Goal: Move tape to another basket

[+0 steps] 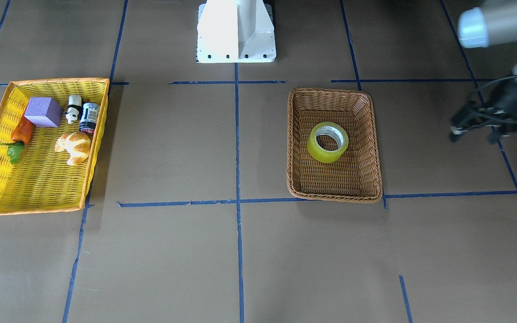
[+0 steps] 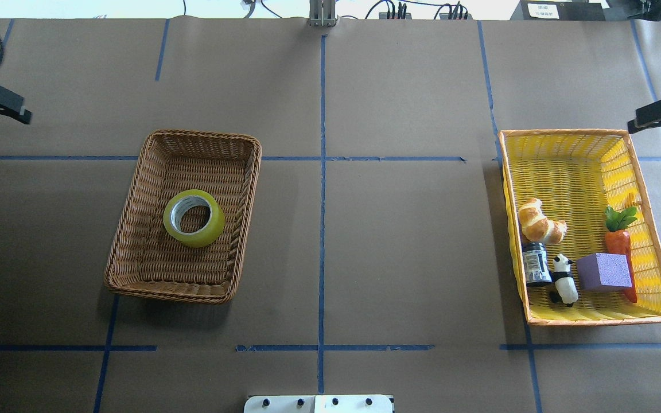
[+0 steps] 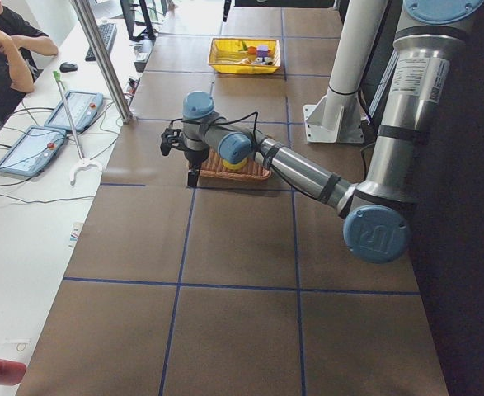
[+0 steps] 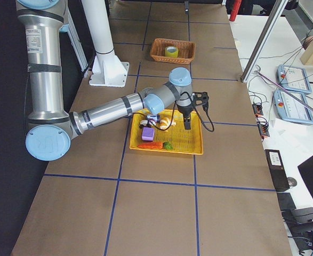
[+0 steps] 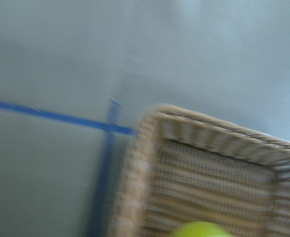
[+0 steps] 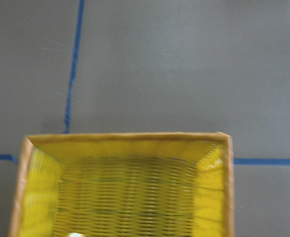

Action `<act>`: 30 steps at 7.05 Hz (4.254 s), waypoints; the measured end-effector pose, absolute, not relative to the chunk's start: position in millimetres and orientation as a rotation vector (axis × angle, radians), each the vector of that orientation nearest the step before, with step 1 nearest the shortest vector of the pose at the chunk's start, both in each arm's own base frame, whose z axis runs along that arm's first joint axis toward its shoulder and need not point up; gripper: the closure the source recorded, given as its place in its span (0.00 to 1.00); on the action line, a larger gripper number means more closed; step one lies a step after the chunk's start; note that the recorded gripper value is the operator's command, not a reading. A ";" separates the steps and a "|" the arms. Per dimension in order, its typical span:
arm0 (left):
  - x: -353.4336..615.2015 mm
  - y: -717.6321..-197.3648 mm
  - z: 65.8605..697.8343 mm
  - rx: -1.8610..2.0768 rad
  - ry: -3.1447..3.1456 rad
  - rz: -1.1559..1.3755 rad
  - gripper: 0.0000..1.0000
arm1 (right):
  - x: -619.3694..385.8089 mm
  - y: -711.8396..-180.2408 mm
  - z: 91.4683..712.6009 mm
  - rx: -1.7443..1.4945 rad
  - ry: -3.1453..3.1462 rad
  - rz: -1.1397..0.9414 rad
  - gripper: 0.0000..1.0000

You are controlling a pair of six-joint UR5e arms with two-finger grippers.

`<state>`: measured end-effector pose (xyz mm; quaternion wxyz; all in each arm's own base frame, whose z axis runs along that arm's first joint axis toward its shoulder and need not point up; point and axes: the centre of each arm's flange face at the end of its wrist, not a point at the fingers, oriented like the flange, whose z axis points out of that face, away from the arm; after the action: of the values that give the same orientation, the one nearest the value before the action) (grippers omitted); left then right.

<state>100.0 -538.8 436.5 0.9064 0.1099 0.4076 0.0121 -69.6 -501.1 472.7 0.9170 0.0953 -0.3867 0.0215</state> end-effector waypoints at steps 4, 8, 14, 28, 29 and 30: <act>-58.3 -507.3 575.2 0.217 0.729 0.274 0.00 | 54.6 -463.0 568.3 -0.031 -0.762 -0.172 0.00; -56.4 -463.8 612.3 0.128 0.897 0.212 0.00 | 58.5 -452.5 592.0 -0.073 -0.819 -0.154 0.00; -59.5 -456.2 627.4 0.011 0.829 0.140 0.00 | 58.5 -441.1 644.7 -0.056 -0.819 -0.162 0.00; -69.4 -472.3 652.7 0.014 0.712 0.140 0.00 | 47.0 -455.2 648.9 -0.051 -0.747 -0.150 0.00; -69.4 -472.3 656.0 0.012 0.711 0.140 0.00 | 46.8 -457.0 647.8 -0.049 -0.748 -0.150 0.00; -68.6 -472.8 657.7 0.010 0.711 0.141 0.00 | 46.7 -458.4 646.6 -0.047 -0.750 -0.150 0.00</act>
<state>-68.6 -472.8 657.7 0.9350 0.0047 0.3479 0.0688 46.7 -458.4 646.6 0.9276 -0.0231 -0.3657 -0.0732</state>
